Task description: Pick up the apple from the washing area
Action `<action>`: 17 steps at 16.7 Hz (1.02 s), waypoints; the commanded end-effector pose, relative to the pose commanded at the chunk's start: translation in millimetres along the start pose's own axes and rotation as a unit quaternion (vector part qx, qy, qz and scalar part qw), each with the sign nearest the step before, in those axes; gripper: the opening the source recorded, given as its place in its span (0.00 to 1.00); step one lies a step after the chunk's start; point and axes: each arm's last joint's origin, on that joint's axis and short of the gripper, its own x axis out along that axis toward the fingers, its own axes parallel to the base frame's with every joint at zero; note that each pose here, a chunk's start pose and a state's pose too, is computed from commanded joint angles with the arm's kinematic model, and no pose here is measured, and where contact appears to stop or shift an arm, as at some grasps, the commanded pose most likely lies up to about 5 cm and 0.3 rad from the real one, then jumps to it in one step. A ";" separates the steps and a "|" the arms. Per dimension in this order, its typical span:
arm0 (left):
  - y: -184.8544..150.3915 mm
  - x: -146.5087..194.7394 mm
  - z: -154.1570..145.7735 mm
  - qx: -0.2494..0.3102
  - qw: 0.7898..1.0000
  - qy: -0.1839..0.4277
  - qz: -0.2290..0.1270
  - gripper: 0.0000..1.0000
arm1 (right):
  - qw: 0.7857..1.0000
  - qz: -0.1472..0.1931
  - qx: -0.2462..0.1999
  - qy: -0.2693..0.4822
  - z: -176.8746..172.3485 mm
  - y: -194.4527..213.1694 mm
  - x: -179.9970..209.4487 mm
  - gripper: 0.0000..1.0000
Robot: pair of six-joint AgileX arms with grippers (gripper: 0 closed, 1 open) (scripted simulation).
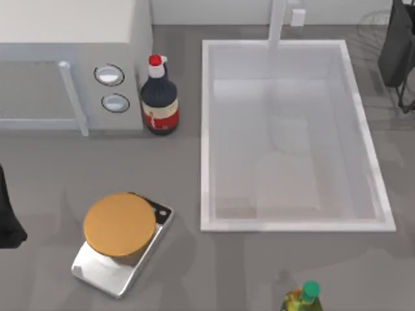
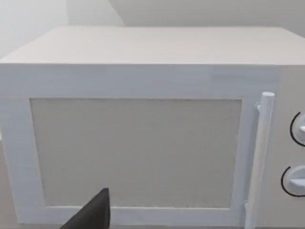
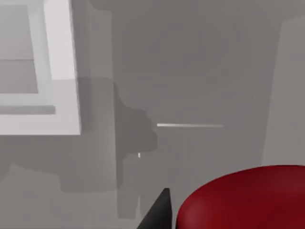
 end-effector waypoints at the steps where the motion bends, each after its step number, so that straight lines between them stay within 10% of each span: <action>1: 0.0 0.0 0.0 0.000 1.000 0.000 0.000 1.00 | 1.000 0.000 0.000 -0.002 -0.7 -0.1 12.0 0.00; 9: 0.0 0.0 0.0 0.000 1.000 0.000 0.000 1.00 | 1.000 0.000 0.001 0.005 -7.0 -0.3 42.4 0.00; 17: 0.0 0.0 0.0 0.000 1.000 0.000 0.000 1.00 | 1.000 0.000 0.001 0.005 -7.0 -0.3 42.4 0.60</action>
